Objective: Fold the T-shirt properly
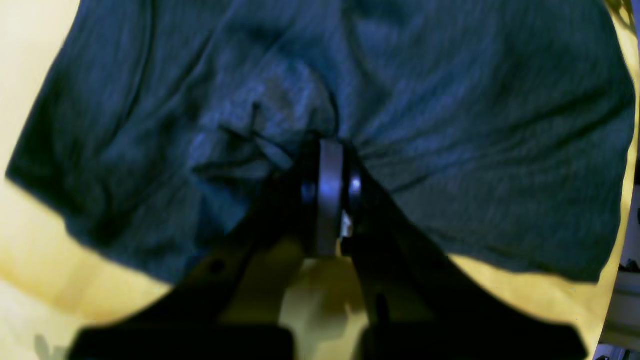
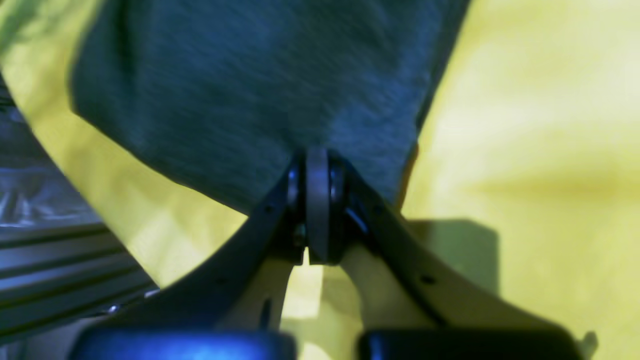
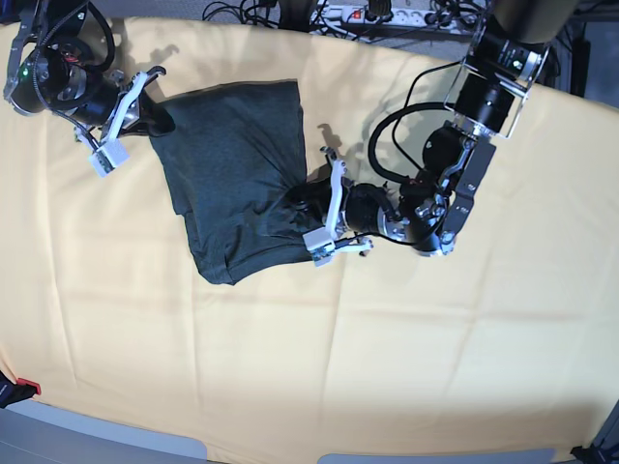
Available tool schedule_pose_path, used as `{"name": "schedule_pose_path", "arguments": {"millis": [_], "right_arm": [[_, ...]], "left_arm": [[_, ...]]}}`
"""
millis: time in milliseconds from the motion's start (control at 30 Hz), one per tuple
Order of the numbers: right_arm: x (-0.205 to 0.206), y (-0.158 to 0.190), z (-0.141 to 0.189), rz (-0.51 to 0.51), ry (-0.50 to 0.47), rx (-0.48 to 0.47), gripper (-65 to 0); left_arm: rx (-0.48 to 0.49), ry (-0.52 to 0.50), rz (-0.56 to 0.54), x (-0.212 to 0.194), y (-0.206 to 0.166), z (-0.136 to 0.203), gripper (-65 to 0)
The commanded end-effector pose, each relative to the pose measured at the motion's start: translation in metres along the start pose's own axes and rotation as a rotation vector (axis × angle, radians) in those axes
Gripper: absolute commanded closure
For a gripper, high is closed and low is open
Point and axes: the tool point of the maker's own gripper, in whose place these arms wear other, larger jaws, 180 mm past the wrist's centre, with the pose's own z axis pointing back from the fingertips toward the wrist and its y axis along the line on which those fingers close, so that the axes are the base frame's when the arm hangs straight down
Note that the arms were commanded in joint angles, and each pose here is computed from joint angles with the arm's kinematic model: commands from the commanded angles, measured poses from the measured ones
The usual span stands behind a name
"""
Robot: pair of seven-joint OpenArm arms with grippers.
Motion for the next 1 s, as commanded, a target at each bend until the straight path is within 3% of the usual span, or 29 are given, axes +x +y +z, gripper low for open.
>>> {"name": "schedule_pose_path", "arguments": {"millis": [0,200,400,500,600,733,967], "right_arm": [[0.010,0.000,0.004,0.024,-0.032,0.001,0.0],[0.011,0.000,0.004,0.022,-0.037,0.003,0.0],[0.011,0.000,0.004,0.023,-0.037,0.003,0.0],[0.011,0.001,0.004,0.021,-0.039,0.006,0.0],[0.012,0.001,0.004,0.021,-0.042,0.009,0.0],[0.012,0.001,0.004,0.021,-0.042,0.009,0.0],[0.015,0.001,0.005,0.021,-0.057,0.009,0.0]], "left_arm": [[0.030,0.035,-0.017,-0.003,0.008,0.007,0.0],[-0.020,0.088,0.041,-0.020,0.003,0.023,0.0],[-0.141,-0.020,0.031,0.007,-0.022,0.038,0.0],[-0.116,-0.083,-0.001,0.025,-0.021,0.046,0.0],[-0.022,-0.157,-0.020,0.038,-0.001,0.053,0.0],[0.097,-0.141,-0.085,0.036,0.020,0.054,0.0],[0.113,-0.179,-0.073,0.042,0.025,0.037,0.0]]}}
